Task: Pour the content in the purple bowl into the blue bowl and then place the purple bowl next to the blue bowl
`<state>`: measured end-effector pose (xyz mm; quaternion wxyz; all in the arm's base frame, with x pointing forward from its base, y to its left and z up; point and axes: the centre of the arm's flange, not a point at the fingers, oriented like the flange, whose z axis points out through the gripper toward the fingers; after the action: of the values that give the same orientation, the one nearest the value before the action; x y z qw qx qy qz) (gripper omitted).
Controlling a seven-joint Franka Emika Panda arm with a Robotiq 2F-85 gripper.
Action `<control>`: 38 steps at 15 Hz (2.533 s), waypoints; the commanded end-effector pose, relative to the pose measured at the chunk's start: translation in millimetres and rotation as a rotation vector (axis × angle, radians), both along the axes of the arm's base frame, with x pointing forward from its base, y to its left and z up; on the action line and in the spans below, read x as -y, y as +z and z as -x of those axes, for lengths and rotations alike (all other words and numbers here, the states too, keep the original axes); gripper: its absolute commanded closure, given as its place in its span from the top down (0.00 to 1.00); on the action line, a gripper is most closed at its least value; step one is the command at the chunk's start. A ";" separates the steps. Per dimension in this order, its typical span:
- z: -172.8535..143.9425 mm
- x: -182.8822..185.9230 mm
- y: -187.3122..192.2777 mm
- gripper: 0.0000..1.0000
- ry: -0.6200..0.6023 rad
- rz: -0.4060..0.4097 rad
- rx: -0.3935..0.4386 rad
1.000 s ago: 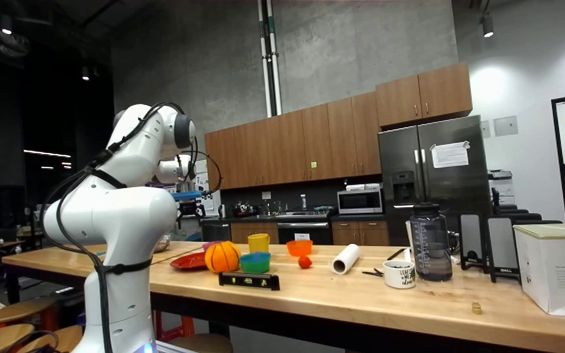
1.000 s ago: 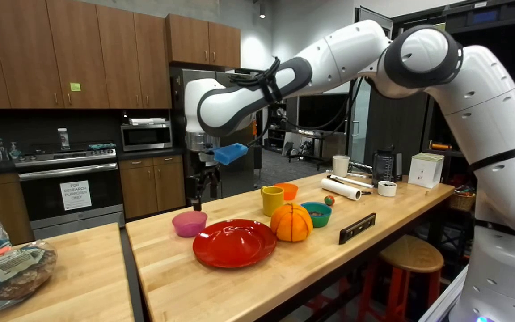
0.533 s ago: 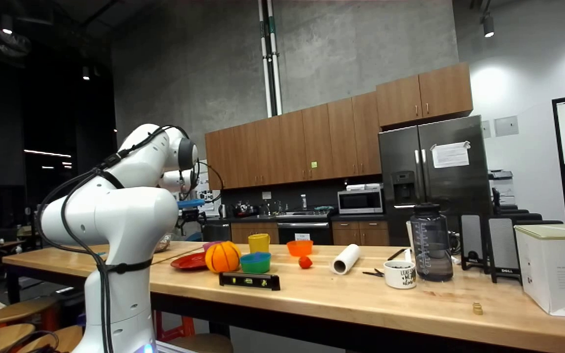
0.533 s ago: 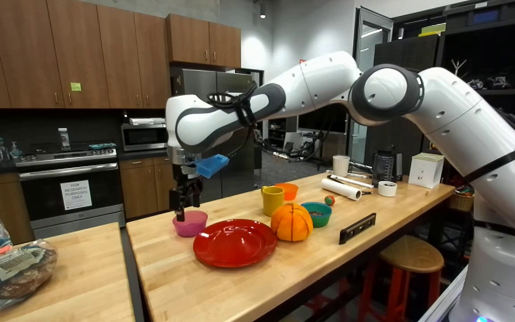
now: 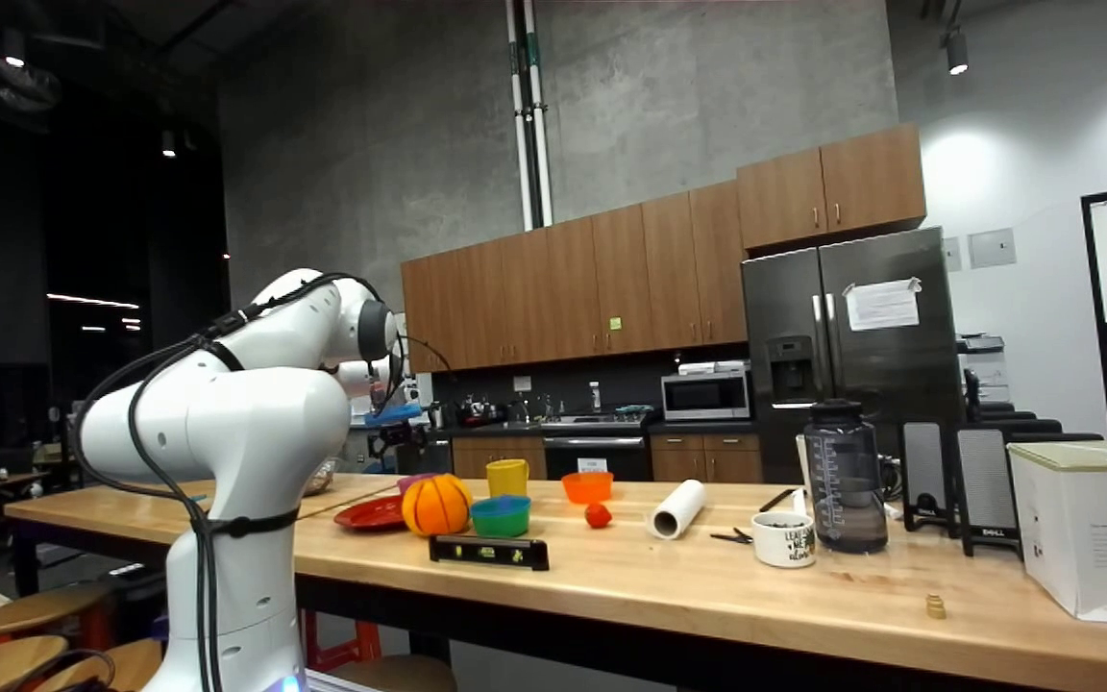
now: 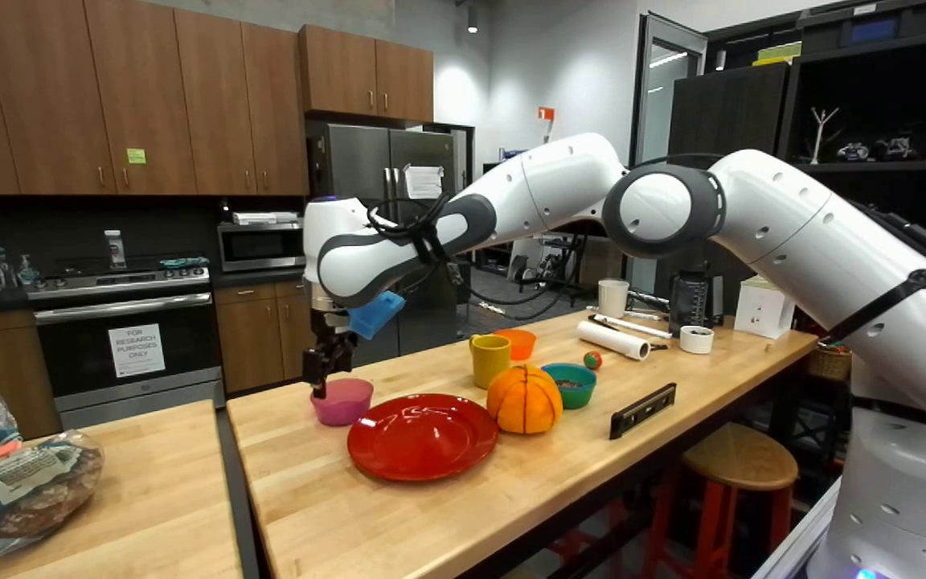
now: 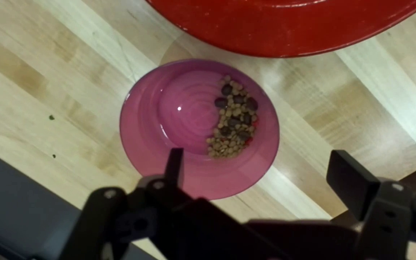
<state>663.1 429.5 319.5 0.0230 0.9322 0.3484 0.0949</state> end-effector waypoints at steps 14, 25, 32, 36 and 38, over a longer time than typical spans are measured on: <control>-1.5 -10.4 -27.3 1.00 -0.005 -0.007 -0.098; 4.6 -17.7 -41.0 0.33 -0.013 0.009 -0.116; 13.9 -10.2 -30.1 0.00 -0.034 0.006 -0.113; 25.7 -6.7 -10.4 0.01 -0.050 -0.006 -0.094; 35.8 -5.9 3.3 0.01 -0.059 -0.011 -0.078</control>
<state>655.2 445.6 298.2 0.0041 0.9417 0.3315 0.0579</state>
